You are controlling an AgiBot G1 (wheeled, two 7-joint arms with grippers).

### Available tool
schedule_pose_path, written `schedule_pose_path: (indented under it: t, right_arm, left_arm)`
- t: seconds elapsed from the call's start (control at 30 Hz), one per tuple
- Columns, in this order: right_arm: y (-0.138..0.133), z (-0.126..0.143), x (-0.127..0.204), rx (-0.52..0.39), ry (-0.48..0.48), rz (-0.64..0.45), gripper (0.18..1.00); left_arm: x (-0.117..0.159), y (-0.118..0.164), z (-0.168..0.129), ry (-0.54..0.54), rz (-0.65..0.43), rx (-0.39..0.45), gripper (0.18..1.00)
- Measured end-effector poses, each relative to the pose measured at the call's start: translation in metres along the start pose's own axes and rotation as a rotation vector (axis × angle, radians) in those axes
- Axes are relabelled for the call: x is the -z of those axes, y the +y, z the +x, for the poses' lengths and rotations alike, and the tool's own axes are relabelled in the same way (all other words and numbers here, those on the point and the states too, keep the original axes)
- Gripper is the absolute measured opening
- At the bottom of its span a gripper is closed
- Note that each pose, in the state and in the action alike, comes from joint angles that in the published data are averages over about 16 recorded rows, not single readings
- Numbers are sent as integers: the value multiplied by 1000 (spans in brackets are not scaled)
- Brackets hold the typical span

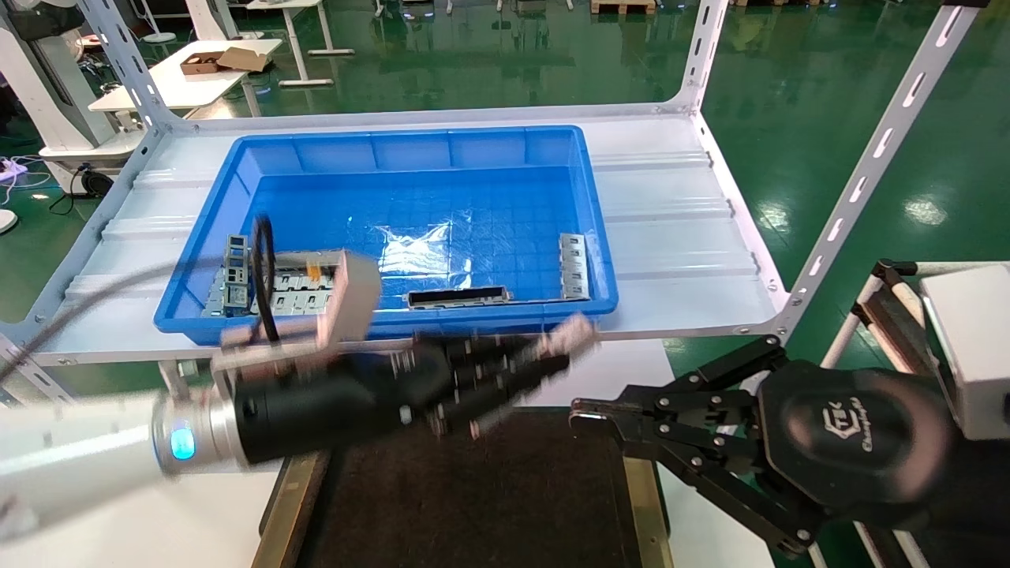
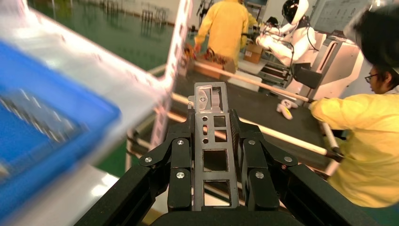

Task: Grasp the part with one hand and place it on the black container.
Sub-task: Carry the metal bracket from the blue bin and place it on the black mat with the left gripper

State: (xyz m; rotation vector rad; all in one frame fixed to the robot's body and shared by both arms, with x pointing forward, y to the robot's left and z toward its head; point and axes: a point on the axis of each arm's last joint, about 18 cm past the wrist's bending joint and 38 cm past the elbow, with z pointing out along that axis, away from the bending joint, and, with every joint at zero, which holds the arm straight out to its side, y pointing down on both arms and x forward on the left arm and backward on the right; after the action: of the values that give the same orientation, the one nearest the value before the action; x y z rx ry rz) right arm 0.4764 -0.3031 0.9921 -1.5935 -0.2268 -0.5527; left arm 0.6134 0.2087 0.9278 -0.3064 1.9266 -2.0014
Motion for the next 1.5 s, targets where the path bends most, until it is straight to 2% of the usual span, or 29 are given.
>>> schedule_pose_path:
  t: [0.27, 0.5, 0.73, 1.0, 1.27, 1.5]
  right_arm:
    - [0, 0, 0, 0, 0, 0, 191]
    - [0, 0, 0, 0, 0, 0, 191]
    - [0, 0, 0, 0, 0, 0, 191]
    - [0, 0, 0, 0, 0, 0, 191]
    - [0, 0, 0, 0, 0, 0, 191]
    - [0, 0, 0, 0, 0, 0, 191]
  left_arm:
    - [-2, 75, 21, -122, -52, 137, 322]
    - [-11, 137, 25, -332, -56, 225, 321]
    - [-27, 182, 19, -554, -39, 284, 321]
    - [-55, 211, 5, -725, -35, 324, 321]
    - [-79, 223, -13, -830, -55, 339, 321]
    - [-88, 228, -24, -904, -70, 347, 321]
